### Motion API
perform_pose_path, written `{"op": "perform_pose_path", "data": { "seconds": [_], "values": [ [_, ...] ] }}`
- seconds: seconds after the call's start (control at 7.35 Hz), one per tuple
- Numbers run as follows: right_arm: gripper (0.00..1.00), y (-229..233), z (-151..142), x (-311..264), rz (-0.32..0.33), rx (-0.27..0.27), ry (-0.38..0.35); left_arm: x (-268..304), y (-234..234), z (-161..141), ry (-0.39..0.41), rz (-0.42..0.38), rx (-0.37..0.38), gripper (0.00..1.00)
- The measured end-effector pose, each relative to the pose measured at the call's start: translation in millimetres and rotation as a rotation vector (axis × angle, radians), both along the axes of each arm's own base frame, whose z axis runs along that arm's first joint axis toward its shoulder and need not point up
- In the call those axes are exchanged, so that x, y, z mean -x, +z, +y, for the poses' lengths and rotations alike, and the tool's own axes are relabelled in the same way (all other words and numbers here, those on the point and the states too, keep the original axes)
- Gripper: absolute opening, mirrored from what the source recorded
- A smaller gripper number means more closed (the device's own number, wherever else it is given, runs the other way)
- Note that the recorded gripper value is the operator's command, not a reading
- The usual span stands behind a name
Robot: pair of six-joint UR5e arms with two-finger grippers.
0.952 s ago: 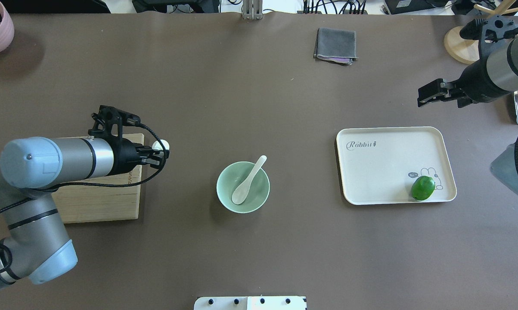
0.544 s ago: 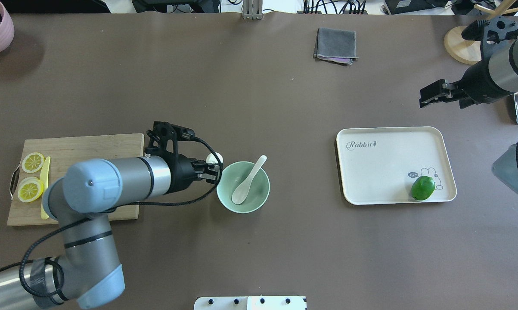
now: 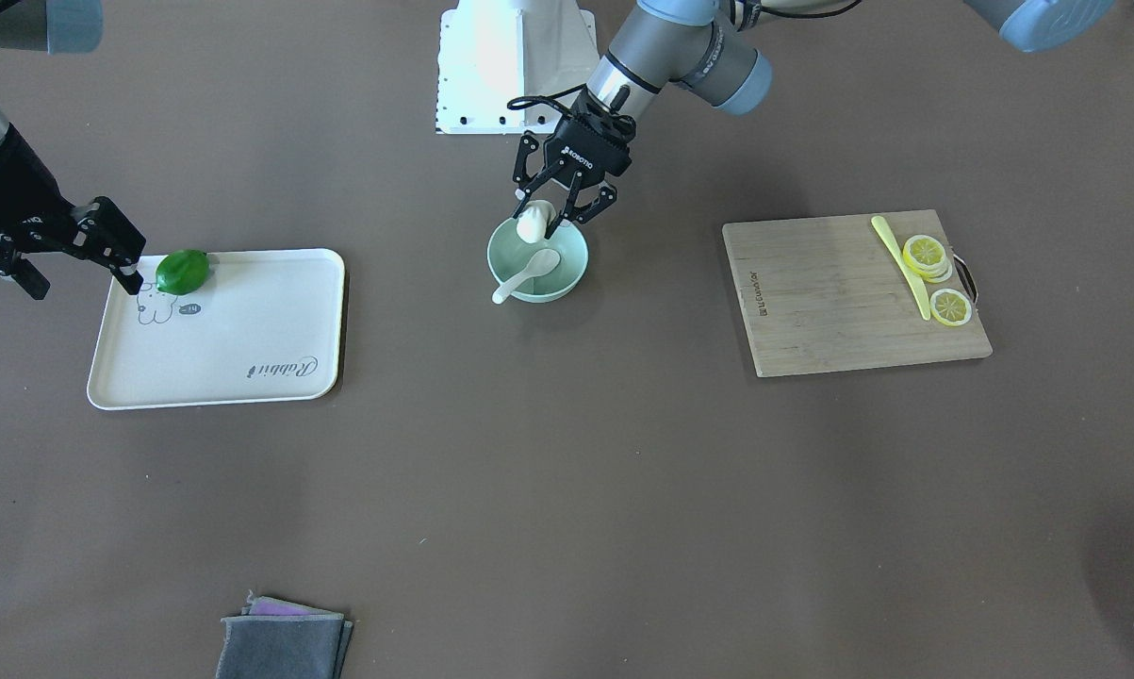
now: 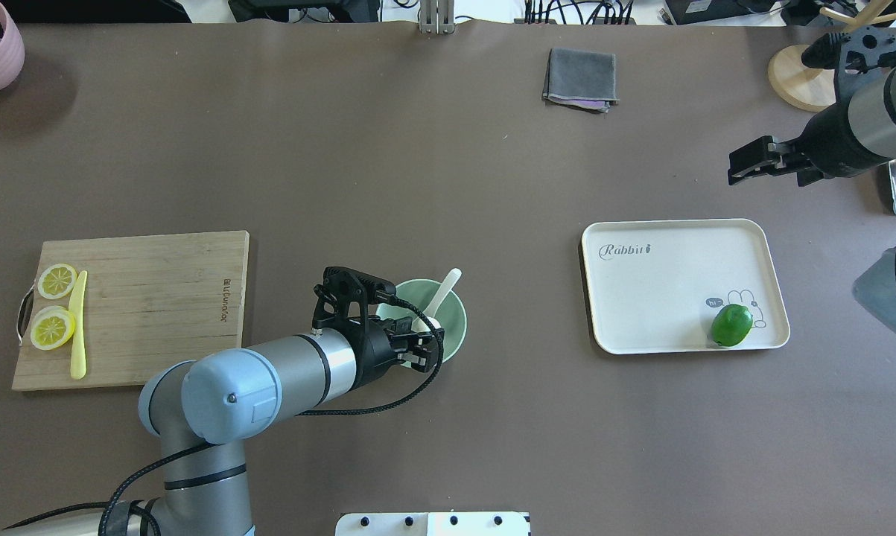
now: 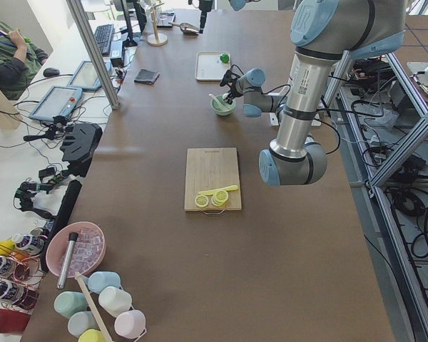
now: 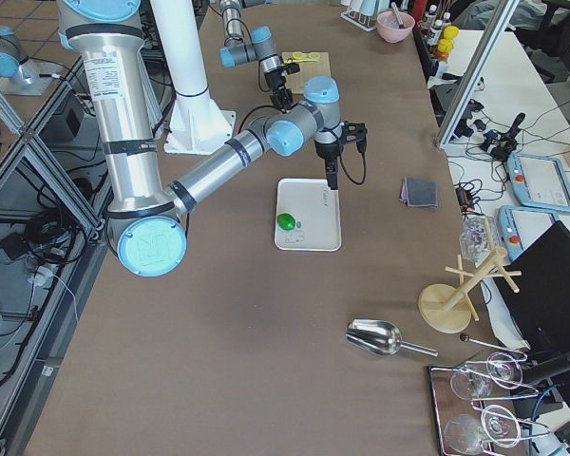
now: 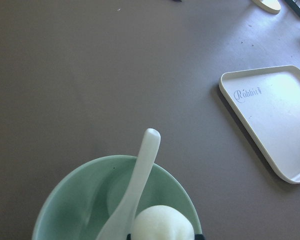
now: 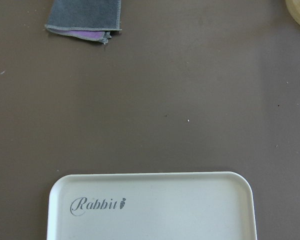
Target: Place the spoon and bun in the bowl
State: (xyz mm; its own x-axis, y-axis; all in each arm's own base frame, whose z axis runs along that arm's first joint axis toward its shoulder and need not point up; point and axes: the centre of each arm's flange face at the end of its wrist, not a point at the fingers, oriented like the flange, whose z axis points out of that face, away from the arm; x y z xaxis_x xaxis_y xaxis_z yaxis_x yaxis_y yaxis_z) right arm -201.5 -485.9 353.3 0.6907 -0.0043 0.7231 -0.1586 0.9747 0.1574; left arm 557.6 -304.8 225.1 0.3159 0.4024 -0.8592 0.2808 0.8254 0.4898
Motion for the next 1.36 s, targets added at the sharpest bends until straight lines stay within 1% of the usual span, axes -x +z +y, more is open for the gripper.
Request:
{"op": "perform_pose_path", "data": {
  "seconds": [0.27,0.41,0.54,0.68,0.82,0.95,1.09,1.22,1.36],
  "values": [
    [1.0,-0.4,-0.1,-0.3,-0.001,0.0,0.001,0.9,-1.4,-0.6,-0.003,0.002,-0.002,0.97],
    [1.0,2.1,0.0,-1.9,0.002,0.003,0.002,6.4,-2.3,-7.4,-0.015,0.004,-0.004,0.97],
    [1.0,9.0,1.0,-6.2,0.01,0.01,0.002,18.0,2.3,-25.2,-0.027,-0.013,0.001,0.97],
    [1.0,21.2,2.7,-15.9,0.027,0.01,-0.005,40.0,12.3,-58.4,-0.019,-0.064,0.03,0.97],
    [1.0,40.1,5.1,-35.0,0.051,0.001,-0.03,75.1,22.3,-100.4,0.007,-0.14,0.064,0.97],
    [1.0,67.2,10.4,-66.1,0.076,-0.012,-0.07,119.7,36.1,-139.2,0.04,-0.233,0.073,0.97],
    [1.0,101.3,18.5,-106.9,0.097,-0.026,-0.118,173.9,59.6,-174.4,0.087,-0.341,0.061,0.97],
    [1.0,135.2,26.9,-145.9,0.108,-0.038,-0.163,226.6,84.2,-201.9,0.133,-0.418,0.054,0.97],
    [1.0,175.5,37.6,-187.5,0.107,-0.048,-0.207,288.6,114.8,-225.6,0.176,-0.476,0.058,0.98]
  ]
}}
